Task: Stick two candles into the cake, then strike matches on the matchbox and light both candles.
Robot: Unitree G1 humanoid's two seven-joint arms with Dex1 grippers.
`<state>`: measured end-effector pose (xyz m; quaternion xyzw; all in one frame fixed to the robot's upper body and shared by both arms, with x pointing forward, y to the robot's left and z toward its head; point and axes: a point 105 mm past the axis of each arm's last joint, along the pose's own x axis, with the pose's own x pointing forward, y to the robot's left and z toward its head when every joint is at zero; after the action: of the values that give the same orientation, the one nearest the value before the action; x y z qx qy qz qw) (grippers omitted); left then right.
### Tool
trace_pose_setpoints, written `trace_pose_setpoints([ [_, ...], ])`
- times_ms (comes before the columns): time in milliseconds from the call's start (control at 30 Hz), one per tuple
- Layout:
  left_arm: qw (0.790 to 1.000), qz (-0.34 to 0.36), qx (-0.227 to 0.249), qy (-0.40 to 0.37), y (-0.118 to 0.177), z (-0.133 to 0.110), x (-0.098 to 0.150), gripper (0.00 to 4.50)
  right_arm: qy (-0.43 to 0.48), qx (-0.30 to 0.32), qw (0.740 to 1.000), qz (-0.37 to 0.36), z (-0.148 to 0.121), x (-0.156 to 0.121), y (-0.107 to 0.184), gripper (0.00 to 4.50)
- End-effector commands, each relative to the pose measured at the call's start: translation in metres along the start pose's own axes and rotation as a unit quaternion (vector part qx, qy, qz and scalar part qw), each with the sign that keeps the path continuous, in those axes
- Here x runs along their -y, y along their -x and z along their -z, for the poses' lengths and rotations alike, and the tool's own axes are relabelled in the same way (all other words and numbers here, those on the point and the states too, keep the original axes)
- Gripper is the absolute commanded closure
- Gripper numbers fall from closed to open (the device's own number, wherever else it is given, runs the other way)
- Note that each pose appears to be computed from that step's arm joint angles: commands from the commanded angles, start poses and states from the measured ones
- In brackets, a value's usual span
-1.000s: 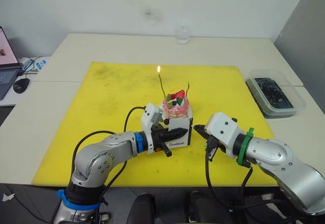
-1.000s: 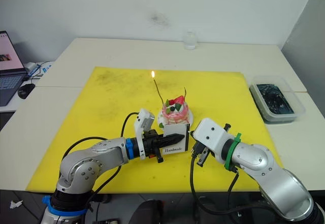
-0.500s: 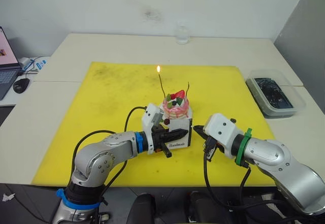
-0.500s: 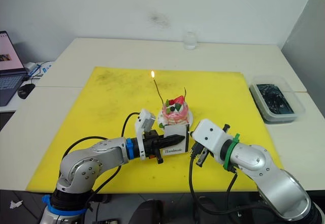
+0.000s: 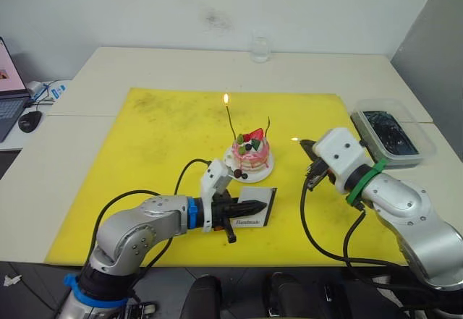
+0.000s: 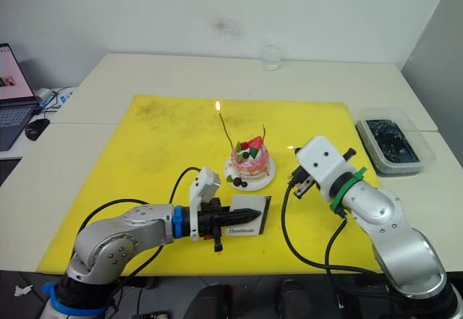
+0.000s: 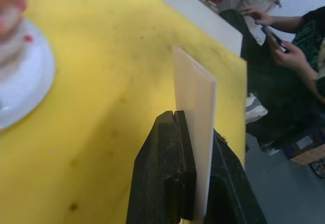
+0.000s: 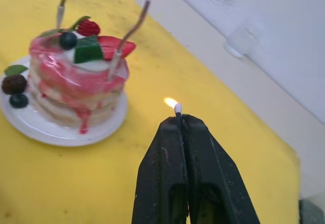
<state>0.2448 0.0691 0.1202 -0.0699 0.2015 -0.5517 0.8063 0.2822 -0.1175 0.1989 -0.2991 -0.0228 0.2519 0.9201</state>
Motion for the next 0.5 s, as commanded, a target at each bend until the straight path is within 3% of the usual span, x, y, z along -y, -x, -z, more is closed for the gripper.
trace_pose_setpoints([
  [33,1.0,-0.003,0.018,-0.012,0.006,-0.009,0.003,4.5,0.016,0.05,0.999,-0.001,-0.024,-0.001,0.005,4.48],
  [233,1.0,-0.007,0.021,-0.01,0.005,-0.01,0.003,4.5,0.033,0.094,0.995,-0.018,-0.048,-0.006,-0.013,4.48],
  [500,1.0,-0.008,0.026,-0.011,0.002,-0.012,0.003,4.5,0.05,0.101,0.994,-0.016,-0.049,-0.003,-0.035,4.48],
])
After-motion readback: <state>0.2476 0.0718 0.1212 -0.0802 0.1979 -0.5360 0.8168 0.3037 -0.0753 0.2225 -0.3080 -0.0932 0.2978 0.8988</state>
